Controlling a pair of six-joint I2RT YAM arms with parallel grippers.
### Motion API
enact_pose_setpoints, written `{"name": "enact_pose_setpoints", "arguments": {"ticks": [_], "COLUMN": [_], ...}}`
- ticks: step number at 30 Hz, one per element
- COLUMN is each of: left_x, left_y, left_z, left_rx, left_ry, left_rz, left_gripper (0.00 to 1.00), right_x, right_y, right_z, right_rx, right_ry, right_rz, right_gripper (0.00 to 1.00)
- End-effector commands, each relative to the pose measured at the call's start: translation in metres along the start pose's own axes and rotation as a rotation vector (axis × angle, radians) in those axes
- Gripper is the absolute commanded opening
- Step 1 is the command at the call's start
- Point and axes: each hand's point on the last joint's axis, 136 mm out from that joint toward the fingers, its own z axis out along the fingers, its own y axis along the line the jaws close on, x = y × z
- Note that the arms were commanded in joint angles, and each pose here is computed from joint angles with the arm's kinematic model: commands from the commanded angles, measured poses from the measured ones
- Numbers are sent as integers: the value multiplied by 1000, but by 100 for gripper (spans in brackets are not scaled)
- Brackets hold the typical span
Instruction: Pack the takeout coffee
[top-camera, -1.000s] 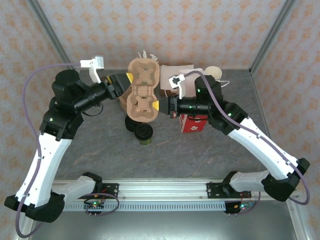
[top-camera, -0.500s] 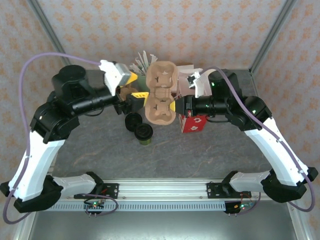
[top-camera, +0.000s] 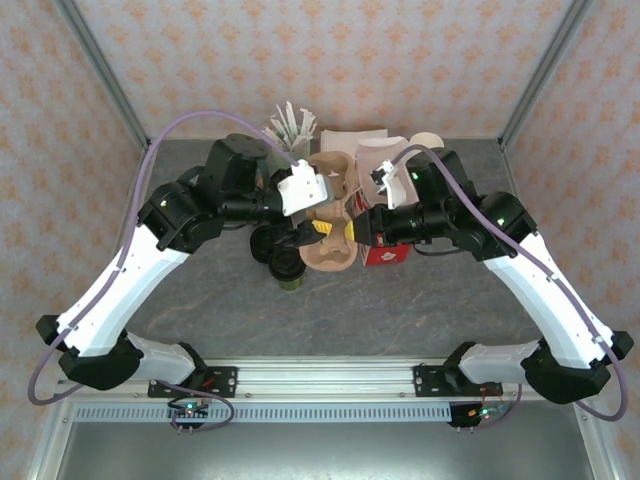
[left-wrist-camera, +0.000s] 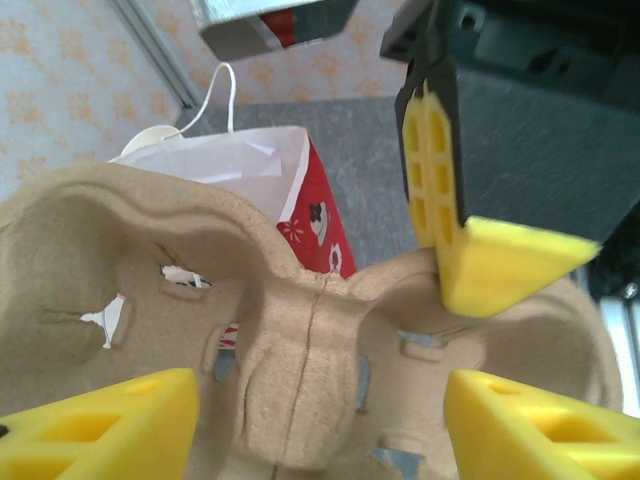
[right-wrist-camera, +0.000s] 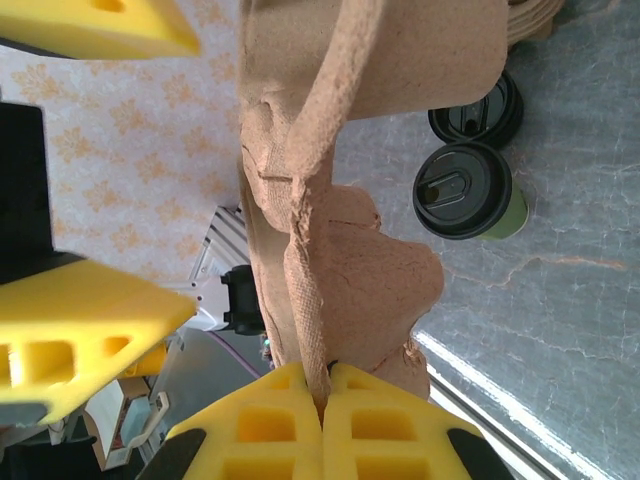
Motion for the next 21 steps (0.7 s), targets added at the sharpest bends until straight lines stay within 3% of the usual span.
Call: {"name": "enact_pose_setpoints", "arguments": {"ticks": [1, 21], "left_x": [10, 31], "left_y": [1, -8], "left_z": [8, 27], "left_rx": [-1, 46], "left_ry": [44, 114], "left_rz": [43, 57], "left_gripper": [64, 58], "right_x": [7, 11], "right_y": [1, 2], "right_z": [1, 1], "right_rx": [-9, -23], "right_ry": [32, 41], "right_rz": [-19, -28], "right_gripper": [0, 0]}}
